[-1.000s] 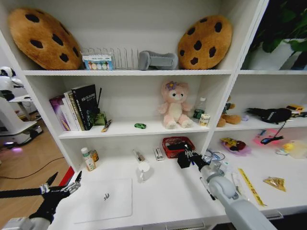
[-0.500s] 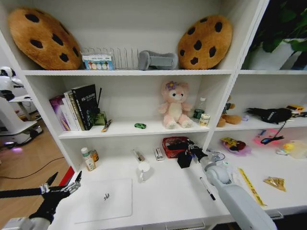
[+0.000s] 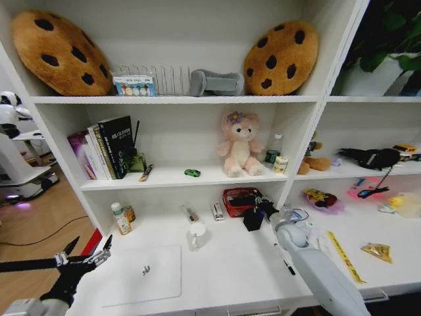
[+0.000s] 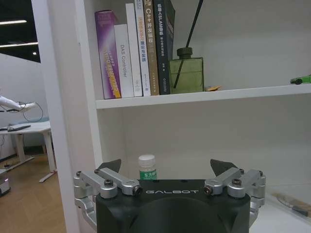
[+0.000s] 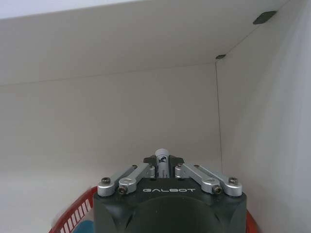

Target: Organize the objects on the table.

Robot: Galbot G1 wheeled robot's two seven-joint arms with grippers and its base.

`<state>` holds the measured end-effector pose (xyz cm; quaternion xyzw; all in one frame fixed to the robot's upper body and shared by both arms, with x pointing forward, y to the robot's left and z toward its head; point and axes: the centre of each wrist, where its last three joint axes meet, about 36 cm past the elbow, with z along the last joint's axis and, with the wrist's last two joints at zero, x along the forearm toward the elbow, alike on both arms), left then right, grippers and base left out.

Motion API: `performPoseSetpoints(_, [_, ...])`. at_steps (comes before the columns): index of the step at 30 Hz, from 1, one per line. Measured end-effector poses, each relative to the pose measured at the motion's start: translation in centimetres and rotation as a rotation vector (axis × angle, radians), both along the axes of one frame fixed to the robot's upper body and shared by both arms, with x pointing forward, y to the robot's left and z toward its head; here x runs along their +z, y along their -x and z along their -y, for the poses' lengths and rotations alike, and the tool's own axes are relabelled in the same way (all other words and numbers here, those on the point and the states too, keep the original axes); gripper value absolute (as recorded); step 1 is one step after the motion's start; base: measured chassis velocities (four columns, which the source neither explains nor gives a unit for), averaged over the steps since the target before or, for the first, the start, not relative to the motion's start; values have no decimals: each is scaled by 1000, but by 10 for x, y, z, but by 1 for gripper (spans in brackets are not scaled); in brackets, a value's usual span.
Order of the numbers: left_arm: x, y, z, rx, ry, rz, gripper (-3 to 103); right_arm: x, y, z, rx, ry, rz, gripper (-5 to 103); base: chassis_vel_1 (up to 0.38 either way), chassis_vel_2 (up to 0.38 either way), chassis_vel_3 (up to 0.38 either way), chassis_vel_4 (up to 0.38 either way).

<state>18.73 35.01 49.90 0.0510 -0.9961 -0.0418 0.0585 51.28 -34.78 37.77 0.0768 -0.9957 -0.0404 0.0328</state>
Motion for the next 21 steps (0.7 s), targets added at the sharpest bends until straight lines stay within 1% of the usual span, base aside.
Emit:
performPoseSetpoints(3, [0, 0, 0, 0, 0, 0, 100, -3, -1, -2, -2, 7, -2, 13, 0, 0, 0, 0])
performPoseSetpoints(4, [0, 0, 0, 0, 0, 0, 100, -4, -1, -3, -3, 10, -2, 10, 0, 0, 0, 0])
performPoseSetpoints(5, [0, 0, 0, 0, 0, 0, 100, -5, -1, -4, -2, 12, -2, 12, 0, 0, 0, 0])
performPoseSetpoints(6, [0, 0, 0, 0, 0, 0, 100, -5, -1, -4, -2, 12, -2, 12, 0, 0, 0, 0])
performPoseSetpoints(8, [0, 0, 0, 0, 0, 0, 100, -7, 0, -6, 0, 12, -4, 23, 0, 0, 0, 0])
performPoseSetpoints(9, [0, 0, 0, 0, 0, 0, 100, -7, 0, -6, 0, 12, -4, 23, 0, 0, 0, 0])
performPoseSetpoints(12, [0, 0, 0, 0, 0, 0, 100, -8, 2, -7, 3, 10, 0, 39, 0, 0, 0, 0])
performPoseSetpoints(13, [0, 0, 0, 0, 0, 0, 100, -8, 2, -7, 3, 10, 0, 39, 0, 0, 0, 0])
performPoseSetpoints(15, [0, 0, 0, 0, 0, 0, 100, -8, 3, -8, 5, 10, 1, 50, 0, 0, 0, 0])
performPoseSetpoints(16, [0, 0, 0, 0, 0, 0, 100, -8, 3, -8, 5, 10, 1, 50, 0, 0, 0, 0])
performPoseSetpoints(18, [0, 0, 0, 0, 0, 0, 100, -7, 9, -7, 10, 10, 3, 61, 0, 0, 0, 0])
performPoseSetpoints(19, [0, 0, 0, 0, 0, 0, 100, -7, 9, -7, 10, 10, 3, 61, 0, 0, 0, 0])
performPoseSetpoints(21, [0, 0, 0, 0, 0, 0, 100, 0, 24, -8, 34, 0, 14, 73, 0, 0, 0, 0])
